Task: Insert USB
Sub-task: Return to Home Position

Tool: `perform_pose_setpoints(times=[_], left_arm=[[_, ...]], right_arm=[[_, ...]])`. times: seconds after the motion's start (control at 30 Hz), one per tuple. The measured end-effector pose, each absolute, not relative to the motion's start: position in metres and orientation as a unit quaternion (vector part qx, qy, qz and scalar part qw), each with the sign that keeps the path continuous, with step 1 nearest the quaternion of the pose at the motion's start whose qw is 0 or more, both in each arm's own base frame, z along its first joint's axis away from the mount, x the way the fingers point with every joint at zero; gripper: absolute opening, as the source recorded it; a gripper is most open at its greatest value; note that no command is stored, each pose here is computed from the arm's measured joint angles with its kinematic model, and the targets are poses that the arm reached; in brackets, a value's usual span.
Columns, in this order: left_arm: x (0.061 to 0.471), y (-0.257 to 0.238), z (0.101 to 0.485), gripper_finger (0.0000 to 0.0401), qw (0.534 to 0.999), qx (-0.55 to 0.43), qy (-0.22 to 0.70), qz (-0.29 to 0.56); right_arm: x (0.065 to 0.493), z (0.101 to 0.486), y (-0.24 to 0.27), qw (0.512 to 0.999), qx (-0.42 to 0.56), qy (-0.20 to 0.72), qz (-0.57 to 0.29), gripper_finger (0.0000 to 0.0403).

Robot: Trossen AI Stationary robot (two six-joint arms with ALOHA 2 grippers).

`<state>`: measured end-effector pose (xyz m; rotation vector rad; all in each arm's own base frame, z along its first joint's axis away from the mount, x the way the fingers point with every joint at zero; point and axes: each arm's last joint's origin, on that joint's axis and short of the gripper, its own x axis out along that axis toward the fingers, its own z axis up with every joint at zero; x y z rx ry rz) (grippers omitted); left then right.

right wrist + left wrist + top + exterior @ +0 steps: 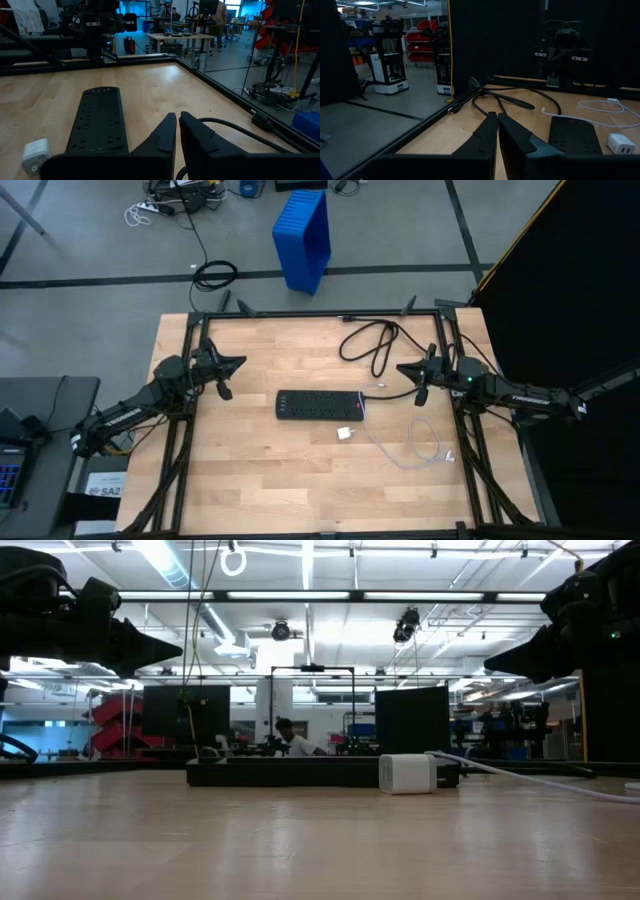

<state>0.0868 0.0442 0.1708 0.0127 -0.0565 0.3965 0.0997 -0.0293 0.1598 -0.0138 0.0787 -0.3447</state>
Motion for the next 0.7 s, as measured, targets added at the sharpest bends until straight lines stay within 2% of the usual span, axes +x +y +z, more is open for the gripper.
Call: perform_pose_setpoints(times=[0.7], left_arm=[[0.0868,0.0442,0.1709,0.0000,0.980,0.006,-0.028,0.197]], right_arm=[[0.0997,0.1597,-0.0293,0.984,-0.007,0.039,-0.171,0.0008]])
